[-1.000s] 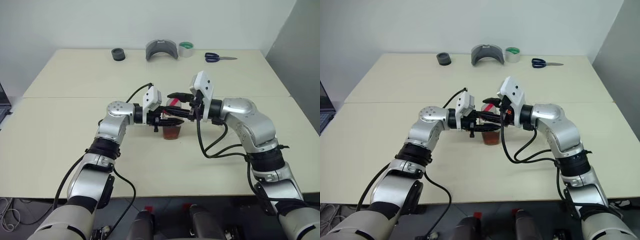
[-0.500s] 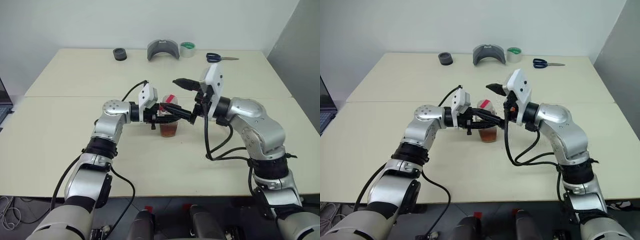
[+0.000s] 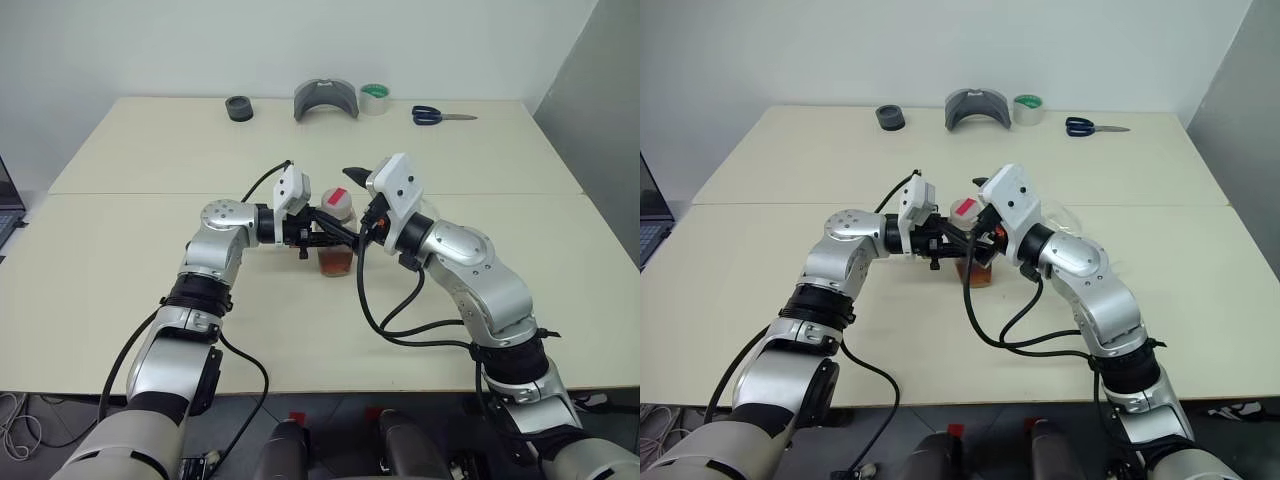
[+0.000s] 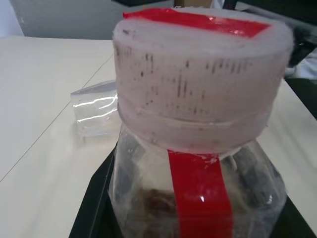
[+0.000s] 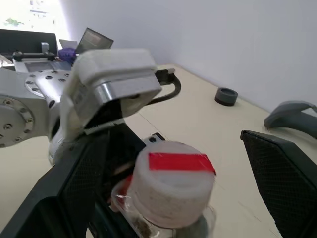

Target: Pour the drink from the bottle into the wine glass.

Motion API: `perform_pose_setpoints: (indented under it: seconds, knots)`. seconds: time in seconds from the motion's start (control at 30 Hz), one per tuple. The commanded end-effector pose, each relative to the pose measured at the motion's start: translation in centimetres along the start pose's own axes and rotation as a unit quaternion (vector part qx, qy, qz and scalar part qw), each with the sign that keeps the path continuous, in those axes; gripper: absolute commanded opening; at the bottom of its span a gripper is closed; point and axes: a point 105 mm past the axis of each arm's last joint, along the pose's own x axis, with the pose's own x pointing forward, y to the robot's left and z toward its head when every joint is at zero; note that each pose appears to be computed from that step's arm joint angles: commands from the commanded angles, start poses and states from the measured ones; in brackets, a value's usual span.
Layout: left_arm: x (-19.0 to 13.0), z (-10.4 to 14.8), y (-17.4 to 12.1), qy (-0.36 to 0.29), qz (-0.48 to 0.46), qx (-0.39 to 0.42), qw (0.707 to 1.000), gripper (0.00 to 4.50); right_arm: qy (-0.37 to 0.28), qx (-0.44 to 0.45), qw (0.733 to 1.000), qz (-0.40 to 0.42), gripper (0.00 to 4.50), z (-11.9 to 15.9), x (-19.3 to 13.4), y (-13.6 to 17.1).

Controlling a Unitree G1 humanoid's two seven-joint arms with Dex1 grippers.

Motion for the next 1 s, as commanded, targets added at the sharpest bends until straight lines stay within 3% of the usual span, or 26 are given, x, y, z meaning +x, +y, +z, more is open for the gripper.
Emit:
perform_pose_setpoints:
  seconds: [0.03, 0.5, 1.0]
  knots:
    - [-0.3, 2.5, 0.4, -0.023, 0.001, 0.035, 0.999, 1.71, -0.024, -0.022, 0.999, -0.007, 4.50, 1.2, -0.2, -0.4]
    - [-0.9, 2.2, 0.8, -0.016, 0.014, 0.036, 0.999, 1.71, -0.016, -0.011, 0.999, -0.049, 4.50, 0.9, -1.4, -3.0]
    - [-1.3, 1.8, 0.8, -0.011, 0.019, 0.035, 0.999, 1.71, -0.010, -0.004, 0.999, -0.047, 4.50, 0.9, -2.8, -3.6]
